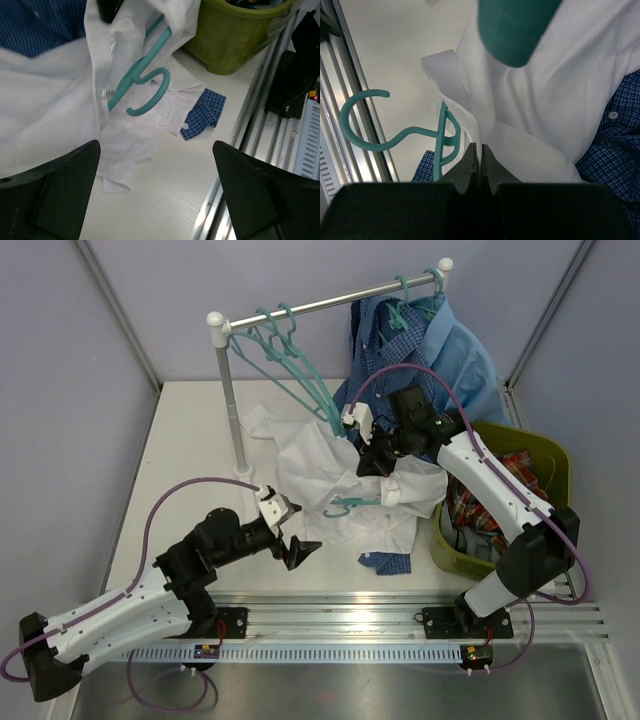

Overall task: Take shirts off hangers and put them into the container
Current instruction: Grab a hanger with a shirt on it with the left arm

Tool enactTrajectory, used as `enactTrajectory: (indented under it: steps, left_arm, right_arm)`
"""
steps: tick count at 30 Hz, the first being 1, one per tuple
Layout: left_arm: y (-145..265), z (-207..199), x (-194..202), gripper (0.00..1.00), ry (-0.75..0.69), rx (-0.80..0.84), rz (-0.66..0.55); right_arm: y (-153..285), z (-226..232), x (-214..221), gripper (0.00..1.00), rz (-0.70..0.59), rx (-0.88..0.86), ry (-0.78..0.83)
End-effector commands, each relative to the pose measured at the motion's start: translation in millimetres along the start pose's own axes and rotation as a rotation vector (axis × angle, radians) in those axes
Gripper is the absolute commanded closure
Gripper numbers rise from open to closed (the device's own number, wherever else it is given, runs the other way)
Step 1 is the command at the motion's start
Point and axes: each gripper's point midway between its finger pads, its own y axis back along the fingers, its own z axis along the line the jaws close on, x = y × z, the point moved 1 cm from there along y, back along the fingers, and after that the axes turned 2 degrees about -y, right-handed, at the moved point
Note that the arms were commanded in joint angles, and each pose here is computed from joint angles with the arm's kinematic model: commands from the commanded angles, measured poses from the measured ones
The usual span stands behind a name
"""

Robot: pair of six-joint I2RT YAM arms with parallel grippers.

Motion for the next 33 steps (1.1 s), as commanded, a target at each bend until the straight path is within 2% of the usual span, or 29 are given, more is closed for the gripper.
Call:
enactTrajectory:
  steps: [1, 4, 9, 10, 14, 15, 17, 18, 20, 23, 28, 32, 33]
  left_arm:
    - [3.3, -0.1, -29.1, 0.01, -0.381, 0.022, -0.122]
    - [-4.0, 7.5, -34.5, 0.01, -0.519, -0.017, -0.104]
    - [-31.8, 8.7, -46.4, 0.01, -0.609, -0.029, -0.074]
    - [-43.5, 8.3, -39.8, 0.02, -0.63, -0.023, -0.039]
    - [-61.1, 10.9, -45.8, 0.1, -0.671, -0.053, -0.027]
    - [-63.4, 10.3, -52.1, 0.19, -0.673, -0.055, -0.036]
    - [-70.4, 8.2, -49.2, 0.28, -0.676, -0.039, -0.017]
    - [-72.1, 7.0, -48.2, 0.4, -0.678, -0.03, -0.008]
    - [-75.7, 2.7, -52.4, 0.5, -0.677, -0.012, -0.013]
    - [-81.5, -7.7, -51.6, 0.62, -0.678, 0.041, -0.016]
    - [-93.4, -13.5, -33.5, 0.78, -0.678, 0.095, 0.072]
    - [-95.6, -9.3, -27.5, 1.0, -0.667, 0.081, 0.123]
    - [-93.7, -5.8, -23.8, 1.0, -0.661, 0.07, 0.149]
  right_arm:
    - [4.8, -1.9, -19.4, 1.0, -0.041, 0.014, 0.019]
    - [3.1, -2.0, -19.1, 1.0, -0.04, 0.008, 0.015]
    - [1.6, -0.8, -18.1, 1.0, -0.035, -0.007, 0.005]
    - [1.4, -0.3, -17.4, 1.0, -0.034, -0.009, 0.003]
    - [1.9, 2.0, -15.1, 1.0, -0.034, -0.013, 0.003]
    - [2.4, 2.8, -14.8, 1.0, -0.036, -0.014, 0.004]
    - [1.0, 3.0, -12.3, 1.0, -0.032, -0.015, 0.003]
    - [1.8, 3.7, -12.1, 1.0, -0.033, -0.015, 0.003]
    - [1.5, 4.0, -11.2, 1.0, -0.032, -0.015, 0.003]
    - [1.2, 4.5, -9.9, 1.0, -0.03, -0.016, -0.001]
    - [2.9, 5.1, -10.5, 1.0, -0.034, -0.013, 0.004]
    - [5.3, 5.6, -11.2, 1.0, -0.034, -0.009, 0.011]
    - [5.8, 5.6, -11.1, 1.0, -0.033, -0.008, 0.014]
